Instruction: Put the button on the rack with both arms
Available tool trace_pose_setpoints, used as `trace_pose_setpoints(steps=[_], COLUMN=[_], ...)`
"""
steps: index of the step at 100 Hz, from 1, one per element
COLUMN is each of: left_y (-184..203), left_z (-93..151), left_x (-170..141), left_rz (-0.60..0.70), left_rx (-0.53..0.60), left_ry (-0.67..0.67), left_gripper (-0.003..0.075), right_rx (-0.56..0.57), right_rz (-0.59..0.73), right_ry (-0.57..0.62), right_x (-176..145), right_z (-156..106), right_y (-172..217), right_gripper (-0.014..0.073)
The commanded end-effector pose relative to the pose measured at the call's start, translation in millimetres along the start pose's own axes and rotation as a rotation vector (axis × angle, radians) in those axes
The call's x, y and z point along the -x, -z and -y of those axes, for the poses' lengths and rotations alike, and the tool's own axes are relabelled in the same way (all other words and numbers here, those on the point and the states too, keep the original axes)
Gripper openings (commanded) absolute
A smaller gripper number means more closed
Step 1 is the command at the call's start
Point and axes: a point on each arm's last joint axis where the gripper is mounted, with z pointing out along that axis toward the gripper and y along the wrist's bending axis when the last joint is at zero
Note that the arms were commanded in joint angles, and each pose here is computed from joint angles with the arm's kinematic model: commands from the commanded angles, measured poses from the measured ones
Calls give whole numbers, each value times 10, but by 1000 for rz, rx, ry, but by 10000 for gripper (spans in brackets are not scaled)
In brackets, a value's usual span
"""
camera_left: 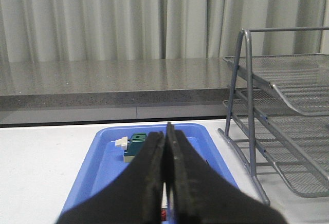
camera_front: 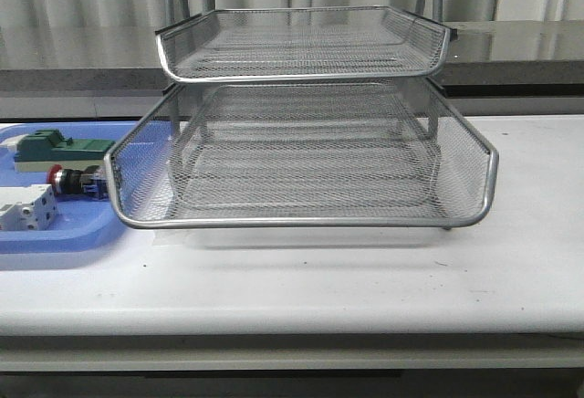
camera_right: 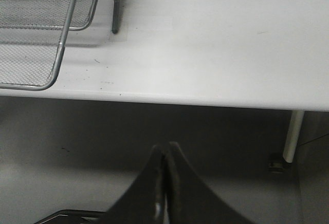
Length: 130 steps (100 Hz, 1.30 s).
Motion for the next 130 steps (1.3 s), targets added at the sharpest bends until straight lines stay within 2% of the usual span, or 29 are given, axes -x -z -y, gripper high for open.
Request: trace_pose_setpoints(steps=[1, 65, 86, 103, 130], left_y=[15, 15, 22, -14, -329], left_z=[0, 3, 3, 0, 12], left_x=[-74, -74, 23, 196, 714], left_rz=[60, 60, 114, -7, -201], left_rx=[0, -3, -3, 2, 3], left_ry=[16, -21, -2, 96, 102], left_gripper=[-20, -20, -20, -20, -20], right_rx=[-4, -4, -4, -4, -4], right_rz=[80, 80, 80, 80, 80], right_ry=[1, 1, 1, 1, 1], right_x=[110, 110, 110, 110, 110], right_z=[2, 2, 2, 2, 2], right_y=[77, 77, 77, 77, 77], right_gripper=[-70, -70, -70, -70, -70])
